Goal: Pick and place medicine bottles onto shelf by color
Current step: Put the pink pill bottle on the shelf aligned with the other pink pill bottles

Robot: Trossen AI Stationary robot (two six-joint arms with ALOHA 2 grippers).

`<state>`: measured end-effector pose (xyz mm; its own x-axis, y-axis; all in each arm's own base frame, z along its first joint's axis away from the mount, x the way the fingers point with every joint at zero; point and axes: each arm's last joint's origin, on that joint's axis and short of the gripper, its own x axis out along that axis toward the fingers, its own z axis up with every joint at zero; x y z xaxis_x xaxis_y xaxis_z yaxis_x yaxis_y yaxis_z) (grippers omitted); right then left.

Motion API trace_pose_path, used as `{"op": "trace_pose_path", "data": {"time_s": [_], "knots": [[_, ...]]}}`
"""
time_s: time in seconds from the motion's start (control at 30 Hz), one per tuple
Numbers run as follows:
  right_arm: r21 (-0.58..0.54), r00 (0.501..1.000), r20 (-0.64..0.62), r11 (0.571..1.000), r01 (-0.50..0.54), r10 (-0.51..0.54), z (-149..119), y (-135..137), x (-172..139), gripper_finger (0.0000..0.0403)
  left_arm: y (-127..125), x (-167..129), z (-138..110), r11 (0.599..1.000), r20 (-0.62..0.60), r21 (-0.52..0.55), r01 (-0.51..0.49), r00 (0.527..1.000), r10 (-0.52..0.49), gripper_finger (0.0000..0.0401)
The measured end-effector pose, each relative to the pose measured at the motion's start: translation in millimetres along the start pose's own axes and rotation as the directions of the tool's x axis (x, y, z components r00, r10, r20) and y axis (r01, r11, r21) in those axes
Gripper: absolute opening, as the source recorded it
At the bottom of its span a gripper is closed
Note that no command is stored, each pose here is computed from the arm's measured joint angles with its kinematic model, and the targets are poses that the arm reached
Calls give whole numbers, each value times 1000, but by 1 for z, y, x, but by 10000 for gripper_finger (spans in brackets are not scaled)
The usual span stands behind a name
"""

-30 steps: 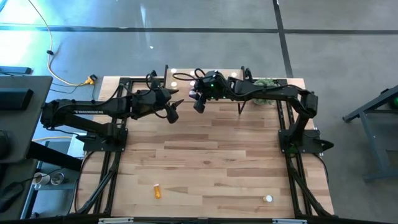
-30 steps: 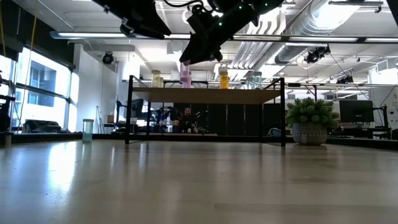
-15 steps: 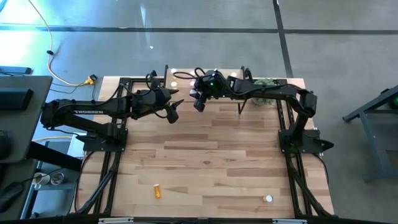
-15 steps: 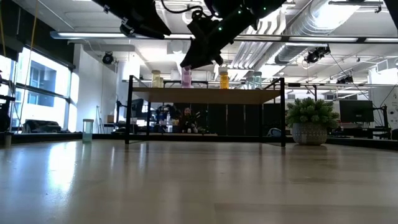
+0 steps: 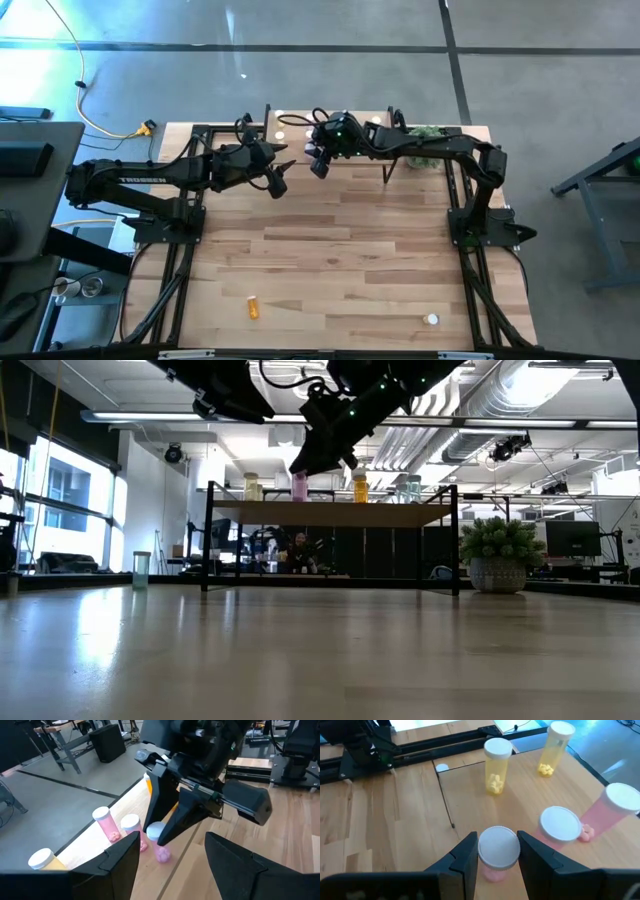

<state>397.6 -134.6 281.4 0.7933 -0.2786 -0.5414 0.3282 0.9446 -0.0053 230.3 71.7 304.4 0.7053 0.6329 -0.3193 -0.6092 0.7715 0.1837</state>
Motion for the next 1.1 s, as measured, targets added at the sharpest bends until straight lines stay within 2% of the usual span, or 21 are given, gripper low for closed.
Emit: {"op": "trace_pose_path", "data": {"time_s": [0.3, 0.6, 1.1], "knots": [[-4, 1000, -5, 1000, 0, 0, 0, 0, 0, 109, 0, 0, 0, 1000, 0, 0, 0, 1000, 0, 211], [-5, 1000, -3, 1000, 0, 0, 0, 0, 0, 131, 0, 0, 0, 1000, -1, 1, 0, 1000, 0, 211], [-8, 1000, 4, 1000, 0, 0, 0, 0, 0, 134, 0, 0, -2, 1000, -20, 10, 0, 1000, 0, 211]]}}
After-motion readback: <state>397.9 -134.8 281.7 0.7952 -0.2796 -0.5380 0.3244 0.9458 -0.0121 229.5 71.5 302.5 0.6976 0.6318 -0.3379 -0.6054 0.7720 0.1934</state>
